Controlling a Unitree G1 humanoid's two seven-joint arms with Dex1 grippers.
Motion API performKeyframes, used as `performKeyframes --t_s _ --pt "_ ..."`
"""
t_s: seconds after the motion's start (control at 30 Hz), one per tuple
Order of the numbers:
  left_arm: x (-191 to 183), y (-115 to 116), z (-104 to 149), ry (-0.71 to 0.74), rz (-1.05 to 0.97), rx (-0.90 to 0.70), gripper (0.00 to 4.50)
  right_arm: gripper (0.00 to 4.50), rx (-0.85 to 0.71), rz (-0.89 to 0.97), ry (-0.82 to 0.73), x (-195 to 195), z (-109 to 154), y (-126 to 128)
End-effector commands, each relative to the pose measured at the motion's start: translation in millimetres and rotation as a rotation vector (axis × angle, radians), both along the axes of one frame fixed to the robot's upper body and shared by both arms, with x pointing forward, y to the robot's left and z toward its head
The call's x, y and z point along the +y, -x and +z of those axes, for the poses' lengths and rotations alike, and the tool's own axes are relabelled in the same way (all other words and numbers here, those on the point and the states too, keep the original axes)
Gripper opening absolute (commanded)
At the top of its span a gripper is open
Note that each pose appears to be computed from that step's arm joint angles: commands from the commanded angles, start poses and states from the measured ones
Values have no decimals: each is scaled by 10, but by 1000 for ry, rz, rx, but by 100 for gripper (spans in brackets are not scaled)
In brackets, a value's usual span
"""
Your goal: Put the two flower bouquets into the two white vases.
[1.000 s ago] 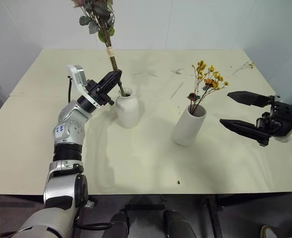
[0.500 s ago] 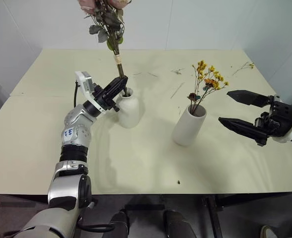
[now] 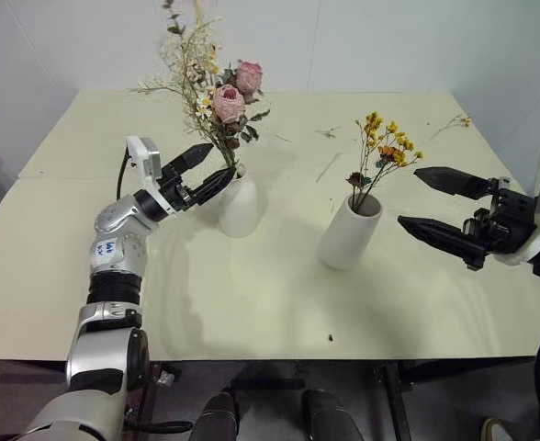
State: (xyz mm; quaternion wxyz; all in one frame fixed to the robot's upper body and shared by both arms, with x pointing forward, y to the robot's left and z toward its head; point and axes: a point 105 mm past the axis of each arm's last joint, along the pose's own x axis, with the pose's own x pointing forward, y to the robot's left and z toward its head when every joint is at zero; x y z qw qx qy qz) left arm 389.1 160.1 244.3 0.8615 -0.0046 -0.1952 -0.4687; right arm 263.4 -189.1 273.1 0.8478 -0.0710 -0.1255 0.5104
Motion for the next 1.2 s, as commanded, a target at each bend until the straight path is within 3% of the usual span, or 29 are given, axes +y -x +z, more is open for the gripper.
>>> performKeyframes --t_s 0.03,0.3,0.43,0.57,0.83,1.2 --pt "119 107 83 -97 6 -44 446 450 -55 13 -3 42 79 58" --pt "620 620 98 -336 -5 39 446 450 38 -10 63 -157 -78 43" --pt "738 849 146 -365 9 33 446 450 3 -147 129 -366 -148 -155" --pt "812 996 97 -385 40 58 446 450 4 -147 169 -410 -225 -194" --pt "658 1101 37 -369 3 91 446 450 -10 -248 169 -725 -187 -391" --pt "520 1021 -30 -369 0 67 446 450 -34 -285 197 -858 -188 -490"
